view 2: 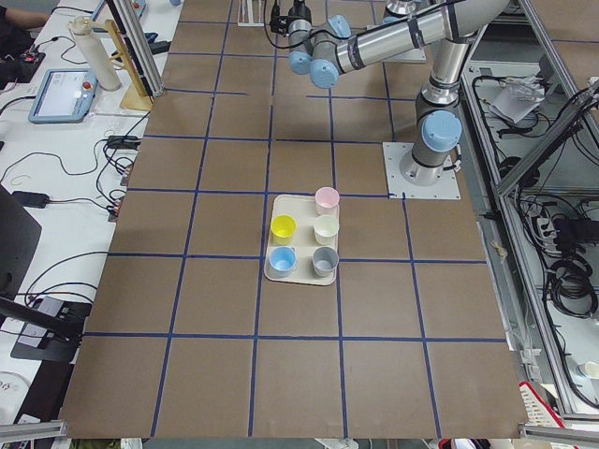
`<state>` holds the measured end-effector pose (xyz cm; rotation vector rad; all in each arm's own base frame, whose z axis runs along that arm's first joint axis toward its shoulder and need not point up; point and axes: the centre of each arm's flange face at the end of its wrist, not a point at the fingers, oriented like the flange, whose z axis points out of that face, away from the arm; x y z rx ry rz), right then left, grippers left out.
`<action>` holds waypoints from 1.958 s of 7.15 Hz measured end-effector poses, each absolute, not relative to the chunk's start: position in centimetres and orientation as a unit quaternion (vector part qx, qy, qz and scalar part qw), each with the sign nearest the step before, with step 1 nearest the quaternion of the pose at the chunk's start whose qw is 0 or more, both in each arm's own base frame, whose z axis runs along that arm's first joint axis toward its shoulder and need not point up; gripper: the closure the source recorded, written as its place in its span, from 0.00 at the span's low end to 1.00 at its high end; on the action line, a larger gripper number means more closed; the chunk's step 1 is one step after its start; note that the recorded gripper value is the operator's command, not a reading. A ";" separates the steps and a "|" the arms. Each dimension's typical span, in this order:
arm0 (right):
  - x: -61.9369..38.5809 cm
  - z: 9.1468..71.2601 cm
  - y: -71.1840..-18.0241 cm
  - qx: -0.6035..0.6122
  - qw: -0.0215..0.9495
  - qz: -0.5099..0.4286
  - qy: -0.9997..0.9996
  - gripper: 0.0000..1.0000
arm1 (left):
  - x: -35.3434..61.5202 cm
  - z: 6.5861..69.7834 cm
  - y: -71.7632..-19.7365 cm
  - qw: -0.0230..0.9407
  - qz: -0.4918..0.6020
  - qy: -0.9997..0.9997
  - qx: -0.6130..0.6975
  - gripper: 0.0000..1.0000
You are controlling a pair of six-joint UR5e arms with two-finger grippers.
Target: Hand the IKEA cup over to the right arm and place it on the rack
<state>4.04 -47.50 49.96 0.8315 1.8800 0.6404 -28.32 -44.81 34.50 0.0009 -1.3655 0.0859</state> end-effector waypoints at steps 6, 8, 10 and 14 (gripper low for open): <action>9.3 48.9 -47.8 0.322 0.484 0.291 0.760 0.00 | -28.3 34.5 -44.9 0.775 0.039 -0.630 0.001 1.00; 9.4 48.9 -48.1 0.320 0.487 0.287 0.760 0.00 | -28.3 34.4 -44.9 0.775 0.039 -0.630 0.002 1.00; 9.3 48.7 -48.3 0.319 0.487 0.287 0.761 0.08 | -28.3 34.2 -45.0 0.775 0.037 -0.630 0.004 1.00; 9.3 48.6 -48.3 0.320 0.486 0.288 0.760 0.23 | -28.3 34.2 -45.1 0.776 0.037 -0.629 0.006 1.00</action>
